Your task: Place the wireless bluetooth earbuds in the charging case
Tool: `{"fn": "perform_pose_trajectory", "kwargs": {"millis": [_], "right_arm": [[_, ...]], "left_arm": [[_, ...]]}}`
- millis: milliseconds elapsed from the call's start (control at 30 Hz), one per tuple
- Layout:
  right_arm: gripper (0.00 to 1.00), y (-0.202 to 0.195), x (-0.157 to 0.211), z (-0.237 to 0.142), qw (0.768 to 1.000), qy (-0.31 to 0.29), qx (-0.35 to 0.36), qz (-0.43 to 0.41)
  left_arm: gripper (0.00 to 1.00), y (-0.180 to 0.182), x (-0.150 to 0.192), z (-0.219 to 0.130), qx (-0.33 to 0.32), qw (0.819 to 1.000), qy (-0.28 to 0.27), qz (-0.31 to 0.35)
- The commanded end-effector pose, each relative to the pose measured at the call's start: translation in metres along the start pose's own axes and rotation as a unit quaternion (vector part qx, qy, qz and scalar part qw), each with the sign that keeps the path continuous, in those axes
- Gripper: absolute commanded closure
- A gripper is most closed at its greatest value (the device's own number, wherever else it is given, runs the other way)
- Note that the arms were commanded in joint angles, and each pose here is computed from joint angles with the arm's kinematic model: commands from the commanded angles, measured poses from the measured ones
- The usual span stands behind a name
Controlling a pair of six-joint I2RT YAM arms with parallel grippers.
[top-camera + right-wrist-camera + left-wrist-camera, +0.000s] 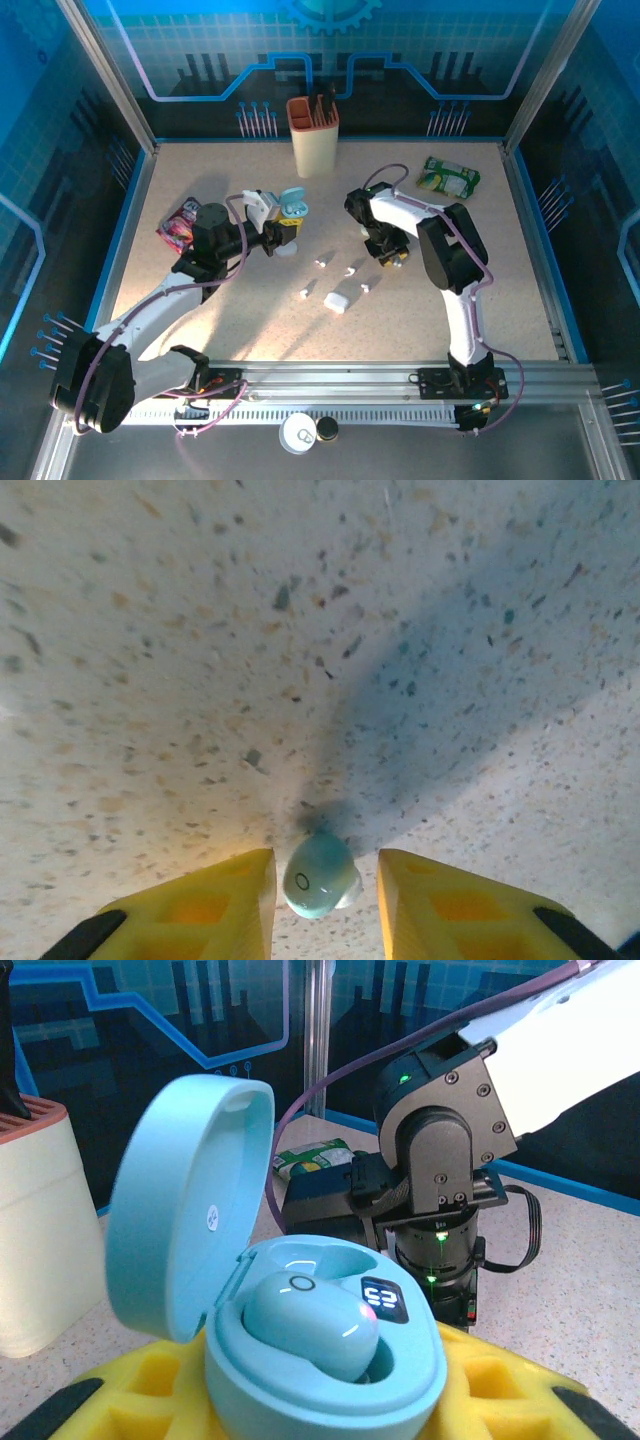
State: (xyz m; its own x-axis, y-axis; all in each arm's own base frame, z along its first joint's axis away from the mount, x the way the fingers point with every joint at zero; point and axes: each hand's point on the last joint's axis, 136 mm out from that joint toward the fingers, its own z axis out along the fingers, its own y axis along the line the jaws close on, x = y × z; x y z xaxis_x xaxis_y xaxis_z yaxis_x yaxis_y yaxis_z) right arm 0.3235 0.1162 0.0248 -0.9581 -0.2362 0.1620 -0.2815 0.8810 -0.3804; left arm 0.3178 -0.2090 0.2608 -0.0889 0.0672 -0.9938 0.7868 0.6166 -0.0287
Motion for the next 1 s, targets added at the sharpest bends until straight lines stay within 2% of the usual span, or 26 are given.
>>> {"fn": "perform_pose_trajectory", "kwargs": {"millis": [0,733,833,967], "right_arm": [[0.70,-0.005,0.003,-0.006,0.999,0.004,0.037,0.006],[0.82,0.001,0.006,0.003,0.998,0.012,0.062,-0.015],[0.83,0.001,0.007,-0.004,0.999,0.003,0.042,-0.009],[0.83,0.004,0.006,-0.023,0.999,-0.027,-0.038,0.029]], "left_arm": [[0.65,0.000,-0.019,0.001,0.010,1.000,-0.021,0.018],[0.65,-0.002,-0.015,-0.001,0.011,1.000,-0.020,0.017],[0.65,-0.002,-0.014,-0.002,0.012,1.000,-0.019,0.018],[0.65,-0.003,-0.011,0.000,0.017,1.000,-0.017,0.017]]}}
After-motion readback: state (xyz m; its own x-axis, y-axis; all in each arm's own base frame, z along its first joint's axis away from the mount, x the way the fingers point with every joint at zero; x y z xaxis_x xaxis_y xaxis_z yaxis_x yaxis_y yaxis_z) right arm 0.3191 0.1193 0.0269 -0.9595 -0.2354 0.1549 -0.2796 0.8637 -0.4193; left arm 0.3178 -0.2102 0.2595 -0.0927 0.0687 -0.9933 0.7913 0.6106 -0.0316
